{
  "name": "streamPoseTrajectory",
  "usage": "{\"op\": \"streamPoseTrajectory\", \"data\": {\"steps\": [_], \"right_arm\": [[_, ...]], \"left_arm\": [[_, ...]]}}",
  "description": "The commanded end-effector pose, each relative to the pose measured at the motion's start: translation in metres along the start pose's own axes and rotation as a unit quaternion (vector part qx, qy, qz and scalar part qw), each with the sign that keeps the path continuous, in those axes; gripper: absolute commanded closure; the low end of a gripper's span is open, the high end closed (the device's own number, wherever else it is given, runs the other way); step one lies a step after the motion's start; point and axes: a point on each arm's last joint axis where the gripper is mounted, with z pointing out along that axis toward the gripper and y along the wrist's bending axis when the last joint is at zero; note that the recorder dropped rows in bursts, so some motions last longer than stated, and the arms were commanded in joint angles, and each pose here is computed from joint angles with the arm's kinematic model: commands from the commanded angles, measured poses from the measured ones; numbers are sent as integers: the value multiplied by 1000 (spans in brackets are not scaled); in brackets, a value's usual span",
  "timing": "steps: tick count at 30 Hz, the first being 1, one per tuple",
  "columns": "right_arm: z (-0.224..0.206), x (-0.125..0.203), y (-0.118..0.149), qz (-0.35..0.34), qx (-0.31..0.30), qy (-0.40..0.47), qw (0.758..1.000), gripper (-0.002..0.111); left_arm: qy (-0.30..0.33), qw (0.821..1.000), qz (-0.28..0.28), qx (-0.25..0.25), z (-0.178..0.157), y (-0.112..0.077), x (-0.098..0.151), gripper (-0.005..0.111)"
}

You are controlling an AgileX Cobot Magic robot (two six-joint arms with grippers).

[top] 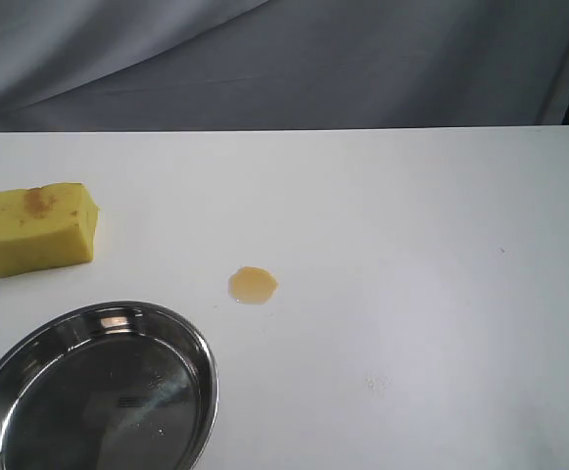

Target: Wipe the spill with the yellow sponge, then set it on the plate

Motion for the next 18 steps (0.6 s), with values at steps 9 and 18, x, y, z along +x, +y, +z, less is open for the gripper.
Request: {"op": "streamPoseTrajectory", "data": {"steps": [9, 18], "right_arm": [[0, -3, 0, -3, 3, -23, 1000, 108], [-4, -26, -1, 43, 1, -153, 987, 108]], "left_arm": [[-2, 1000, -2, -1, 0, 0, 1, 107], [-2, 1000, -2, -1, 0, 0, 1, 107]]}}
